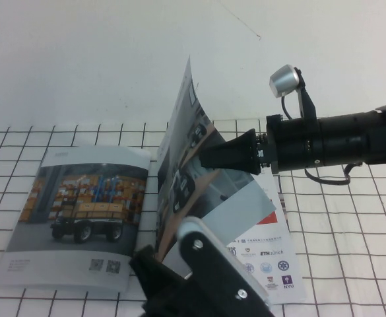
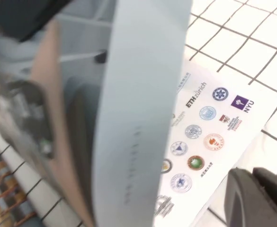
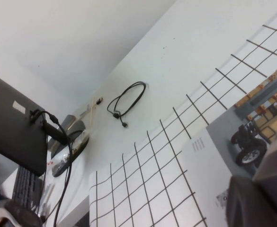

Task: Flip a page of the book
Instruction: Open the closed book

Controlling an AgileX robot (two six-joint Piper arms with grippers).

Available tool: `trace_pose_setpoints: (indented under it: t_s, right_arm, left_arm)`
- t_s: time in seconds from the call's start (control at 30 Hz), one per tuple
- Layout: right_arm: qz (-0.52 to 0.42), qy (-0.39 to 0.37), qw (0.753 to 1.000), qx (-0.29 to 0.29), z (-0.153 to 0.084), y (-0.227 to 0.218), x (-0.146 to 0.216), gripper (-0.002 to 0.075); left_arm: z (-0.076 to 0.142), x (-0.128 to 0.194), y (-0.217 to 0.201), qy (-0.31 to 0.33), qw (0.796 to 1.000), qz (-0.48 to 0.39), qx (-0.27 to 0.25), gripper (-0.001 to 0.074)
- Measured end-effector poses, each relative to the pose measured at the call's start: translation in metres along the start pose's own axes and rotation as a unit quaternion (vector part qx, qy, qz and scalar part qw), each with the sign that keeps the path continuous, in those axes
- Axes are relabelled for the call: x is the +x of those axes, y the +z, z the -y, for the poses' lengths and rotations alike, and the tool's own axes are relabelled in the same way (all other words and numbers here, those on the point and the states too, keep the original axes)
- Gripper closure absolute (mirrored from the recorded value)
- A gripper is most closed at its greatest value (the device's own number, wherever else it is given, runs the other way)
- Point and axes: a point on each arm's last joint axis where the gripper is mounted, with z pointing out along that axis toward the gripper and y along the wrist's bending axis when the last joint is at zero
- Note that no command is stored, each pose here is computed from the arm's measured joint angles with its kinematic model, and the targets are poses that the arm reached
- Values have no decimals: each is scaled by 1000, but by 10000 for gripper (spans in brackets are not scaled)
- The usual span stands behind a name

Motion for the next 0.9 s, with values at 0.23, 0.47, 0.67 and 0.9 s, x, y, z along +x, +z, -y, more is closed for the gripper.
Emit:
trace_pose_setpoints:
  t_s: [0.23,0.47,0.67,0.9]
  right_arm:
    - [-6,-2,1000,-3,-2,5,2,714]
    - [-16,-7,1000,-2,-2,5,3,714]
    - [-26,-13,1000,0,-2,5,4,714]
    - [-38,-5,999,1,-2,5,6,714]
  left_arm:
    - [48,29,58,40,999,-26,-22,737]
    - [56,66,101,34,990,-46,-128,737]
    - [49,72,111,12,976,0,-218,737]
    - [46,69,110,21,971,18,-239,737]
